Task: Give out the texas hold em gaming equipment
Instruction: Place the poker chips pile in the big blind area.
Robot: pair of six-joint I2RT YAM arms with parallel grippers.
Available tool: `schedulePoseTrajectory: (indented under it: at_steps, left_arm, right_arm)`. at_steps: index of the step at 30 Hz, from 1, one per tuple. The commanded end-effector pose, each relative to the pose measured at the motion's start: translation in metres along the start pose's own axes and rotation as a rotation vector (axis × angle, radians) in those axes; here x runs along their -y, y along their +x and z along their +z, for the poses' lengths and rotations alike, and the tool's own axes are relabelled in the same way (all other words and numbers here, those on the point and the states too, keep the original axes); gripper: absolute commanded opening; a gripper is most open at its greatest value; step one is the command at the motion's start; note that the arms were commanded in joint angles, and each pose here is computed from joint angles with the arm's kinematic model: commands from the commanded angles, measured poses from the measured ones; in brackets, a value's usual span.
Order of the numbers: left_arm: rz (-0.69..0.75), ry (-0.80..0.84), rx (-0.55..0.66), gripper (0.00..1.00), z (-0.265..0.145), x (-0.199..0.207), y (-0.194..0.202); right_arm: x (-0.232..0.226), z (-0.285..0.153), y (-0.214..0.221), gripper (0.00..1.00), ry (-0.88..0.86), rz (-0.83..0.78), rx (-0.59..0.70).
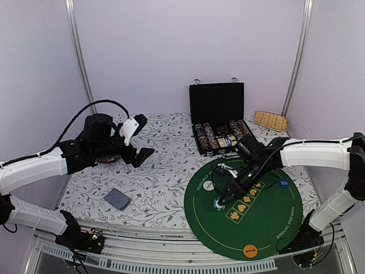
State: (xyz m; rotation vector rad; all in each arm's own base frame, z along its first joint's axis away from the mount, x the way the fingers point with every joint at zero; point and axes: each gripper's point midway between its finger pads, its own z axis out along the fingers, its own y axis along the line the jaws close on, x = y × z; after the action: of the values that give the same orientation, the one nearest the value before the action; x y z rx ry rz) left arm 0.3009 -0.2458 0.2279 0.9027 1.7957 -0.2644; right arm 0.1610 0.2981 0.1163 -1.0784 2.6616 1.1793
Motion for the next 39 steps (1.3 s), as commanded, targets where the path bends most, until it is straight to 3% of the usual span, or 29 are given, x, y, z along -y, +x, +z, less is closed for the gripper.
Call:
schedulePoseTrajectory:
  at_steps: [1,7,13,19,25,29,34,39]
  left_arm:
    - [-0.003,-0.011,0.024,0.98,-0.003,-0.002,-0.006]
    - [-0.005,0.002,0.024,0.98,-0.003,0.001,-0.006]
    - [-0.003,-0.001,0.019,0.98,-0.002,0.000,-0.004]
    - [-0.004,0.006,0.018,0.98,-0.001,0.002,-0.004]
    - [-0.004,0.004,0.017,0.98,-0.001,0.002,-0.004]
    - [-0.003,0.005,0.015,0.98,-0.001,0.002,-0.003]
    - [-0.003,0.007,0.016,0.98,-0.001,0.002,-0.003]
    - [-0.001,0.008,0.015,0.98,-0.001,0.002,-0.003]
  right_arm:
    - [-0.040,0.031,0.028,0.02,-0.160,0.054,-0.099]
    - [-0.046,0.057,0.065,0.02,-0.240,0.105,-0.199]
    - [-0.039,0.076,0.070,0.02,-0.299,0.112,-0.226]
    - [-0.012,0.093,0.087,0.03,-0.216,0.142,-0.289]
    - [0.013,0.102,0.097,0.16,-0.086,0.170,-0.336]
    - [0.030,0.099,0.096,0.36,0.036,0.162,-0.354]
    - [0.037,0.087,0.086,0.52,0.157,0.140,-0.337]
    - [0.027,0.089,0.079,0.57,0.291,0.068,-0.348]
